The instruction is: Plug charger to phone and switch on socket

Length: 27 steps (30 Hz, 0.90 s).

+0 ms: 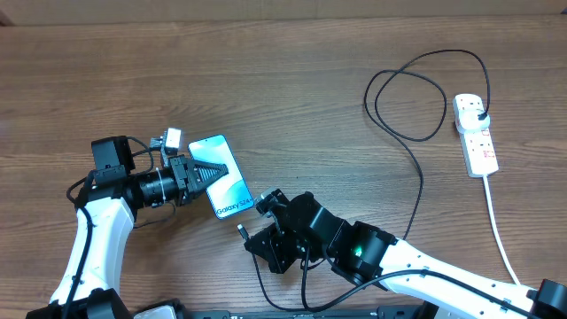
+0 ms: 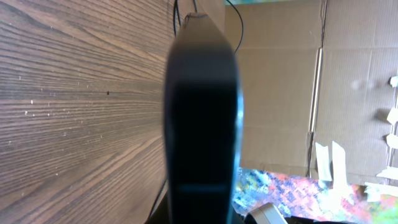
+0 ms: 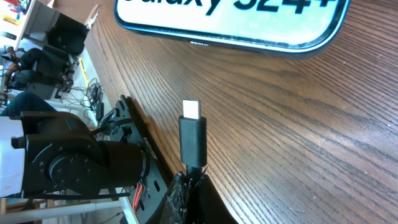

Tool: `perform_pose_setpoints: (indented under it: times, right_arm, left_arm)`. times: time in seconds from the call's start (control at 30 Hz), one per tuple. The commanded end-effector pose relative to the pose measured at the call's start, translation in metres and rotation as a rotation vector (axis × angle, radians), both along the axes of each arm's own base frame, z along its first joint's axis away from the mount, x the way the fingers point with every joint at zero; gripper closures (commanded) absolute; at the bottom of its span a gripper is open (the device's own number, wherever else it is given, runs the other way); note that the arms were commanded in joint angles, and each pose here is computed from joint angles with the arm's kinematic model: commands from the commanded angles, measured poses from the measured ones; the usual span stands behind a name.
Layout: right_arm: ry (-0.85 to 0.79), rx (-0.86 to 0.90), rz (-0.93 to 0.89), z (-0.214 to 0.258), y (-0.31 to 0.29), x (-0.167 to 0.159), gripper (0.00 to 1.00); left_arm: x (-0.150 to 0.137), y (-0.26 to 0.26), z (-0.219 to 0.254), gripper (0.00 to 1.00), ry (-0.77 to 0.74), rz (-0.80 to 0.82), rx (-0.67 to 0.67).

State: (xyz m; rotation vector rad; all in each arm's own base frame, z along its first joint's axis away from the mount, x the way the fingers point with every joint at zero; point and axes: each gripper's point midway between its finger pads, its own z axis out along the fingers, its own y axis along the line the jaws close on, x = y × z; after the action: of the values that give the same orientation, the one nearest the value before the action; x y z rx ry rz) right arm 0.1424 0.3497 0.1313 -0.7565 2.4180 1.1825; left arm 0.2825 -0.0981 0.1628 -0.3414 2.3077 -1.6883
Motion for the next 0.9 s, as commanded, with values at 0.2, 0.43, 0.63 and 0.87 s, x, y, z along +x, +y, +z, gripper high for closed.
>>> perform_pose_setpoints:
  times: [0.2, 0.43, 0.63, 0.87]
  right_arm:
    - [-0.060, -0.004, -0.038, 0.0057, -0.0038, 0.0114, 0.96]
    - [-0.059, -0.003, -0.038, 0.0059, -0.0036, 0.0112, 0.96]
    - [-0.054, -0.012, -0.037, 0.0040, -0.0049, 0.0104, 0.96]
    - [-0.056, -0.010, -0.039, 0.0045, -0.0048, 0.0113, 0.96]
  left_arm:
    - [-0.0025, -0.0012, 0.0112, 0.96, -0.086, -0.025, -0.001]
    - [-0.0030, -0.0013, 0.0109, 0.96, -0.070, -0.021, -0.006]
    - [-0.0037, -0.0022, 0.0128, 0.96, -0.052, -0.020, -0.026]
    - [-0.0035, -0.0021, 0.0126, 0.96, -0.089, -0.030, -0.010]
